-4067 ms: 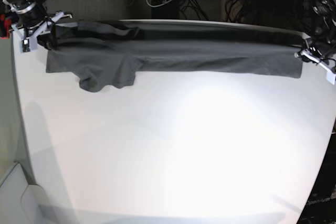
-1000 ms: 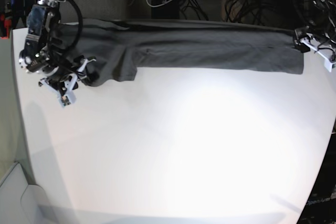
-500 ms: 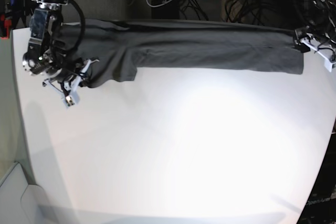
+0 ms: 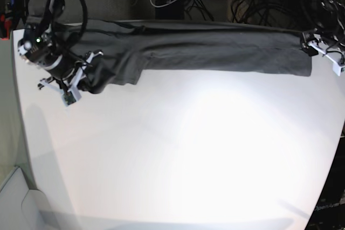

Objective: Layout the t-shirt on the table in an organized manner, then fold the t-shirt properly
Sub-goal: 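Push the hanging sleeve flap onto the folded strip with the right gripper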

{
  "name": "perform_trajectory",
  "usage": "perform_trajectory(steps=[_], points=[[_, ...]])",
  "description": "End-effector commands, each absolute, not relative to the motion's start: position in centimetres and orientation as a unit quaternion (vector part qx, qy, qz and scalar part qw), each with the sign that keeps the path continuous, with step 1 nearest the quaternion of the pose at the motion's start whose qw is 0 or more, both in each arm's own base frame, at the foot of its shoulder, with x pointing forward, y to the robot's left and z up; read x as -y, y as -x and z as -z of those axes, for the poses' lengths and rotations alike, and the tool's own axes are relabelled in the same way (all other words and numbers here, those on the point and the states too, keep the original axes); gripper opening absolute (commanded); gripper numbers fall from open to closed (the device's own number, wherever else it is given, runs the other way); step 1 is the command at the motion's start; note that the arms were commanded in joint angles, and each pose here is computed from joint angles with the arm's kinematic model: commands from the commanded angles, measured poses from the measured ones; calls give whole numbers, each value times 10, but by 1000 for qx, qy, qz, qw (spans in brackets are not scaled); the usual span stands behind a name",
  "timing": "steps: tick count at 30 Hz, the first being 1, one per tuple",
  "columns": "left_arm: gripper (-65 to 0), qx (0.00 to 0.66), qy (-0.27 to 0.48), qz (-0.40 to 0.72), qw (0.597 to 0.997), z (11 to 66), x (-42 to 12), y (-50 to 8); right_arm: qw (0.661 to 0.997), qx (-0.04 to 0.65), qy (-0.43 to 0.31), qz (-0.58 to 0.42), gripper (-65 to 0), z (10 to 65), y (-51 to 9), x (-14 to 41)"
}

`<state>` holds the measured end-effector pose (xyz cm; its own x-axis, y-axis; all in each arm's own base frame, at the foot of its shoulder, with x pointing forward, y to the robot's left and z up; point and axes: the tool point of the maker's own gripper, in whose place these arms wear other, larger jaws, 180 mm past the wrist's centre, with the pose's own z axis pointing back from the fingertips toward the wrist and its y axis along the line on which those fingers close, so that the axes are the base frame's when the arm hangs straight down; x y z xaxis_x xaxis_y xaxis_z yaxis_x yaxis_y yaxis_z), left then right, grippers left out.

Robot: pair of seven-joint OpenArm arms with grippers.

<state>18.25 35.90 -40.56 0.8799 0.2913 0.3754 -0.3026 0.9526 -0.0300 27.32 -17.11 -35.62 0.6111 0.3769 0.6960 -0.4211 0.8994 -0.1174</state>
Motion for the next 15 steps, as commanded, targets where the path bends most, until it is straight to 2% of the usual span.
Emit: perform_trajectory(steps=[1,7,15], points=[[-164,212,-26,-149,966,393,-368,-193,889,399,-27,-223,-650,345,-274,169],[-164,212,-26,-149,966,393,-368,-193,904,383,-18,-188,-650,351,-237,181],[-164,213,-26,-149,965,392,-368,-194,917,367,5,-157,-650,356,-219,208]])
